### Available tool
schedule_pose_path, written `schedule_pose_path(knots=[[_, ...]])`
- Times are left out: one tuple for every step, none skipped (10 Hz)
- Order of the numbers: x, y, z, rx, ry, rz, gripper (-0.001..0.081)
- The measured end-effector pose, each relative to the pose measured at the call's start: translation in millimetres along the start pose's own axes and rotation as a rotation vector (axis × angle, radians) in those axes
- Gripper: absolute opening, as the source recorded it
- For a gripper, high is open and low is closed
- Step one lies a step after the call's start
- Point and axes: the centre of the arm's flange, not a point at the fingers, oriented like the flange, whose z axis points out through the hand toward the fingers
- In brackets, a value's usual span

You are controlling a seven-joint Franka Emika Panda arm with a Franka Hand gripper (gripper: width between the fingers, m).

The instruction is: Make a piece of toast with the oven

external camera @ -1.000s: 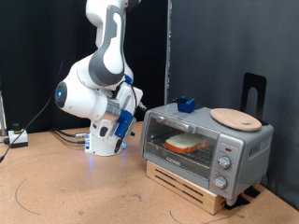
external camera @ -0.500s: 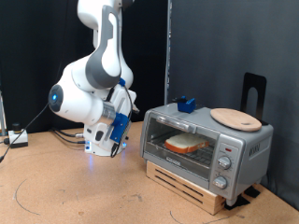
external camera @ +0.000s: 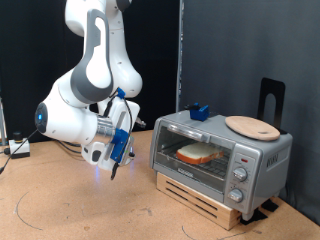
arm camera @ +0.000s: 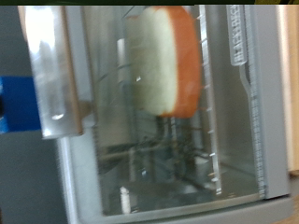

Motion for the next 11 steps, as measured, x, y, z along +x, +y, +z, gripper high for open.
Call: schedule_pose_path(knots=[[1, -5, 2, 0.007, -0.023, -0.011, 0.0807], [9, -13, 5, 0.011, -0.032, -0.031, 0.0807], [19, -21, 7, 0.009, -0.032, -0.048, 0.0807], [29, -29, 9, 0.006, -0.03, -0.051, 0.0807], [39, -37, 10, 0.012, -0.025, -0.038, 0.0807], [49, -45, 11, 0.02, -0.012, -0.017, 0.0807], [60, -53, 12, 0.03, 0.011, -0.003, 0.0807], [72, -61, 13, 0.057, 0.057, 0.014, 0.0807], [79, -65, 15, 0.073, 0.081, 0.03, 0.0807], [78, -64, 15, 0.067, 0.074, 0.027, 0.0807], [76, -66, 18, 0.076, 0.028, 0.05, 0.0807]])
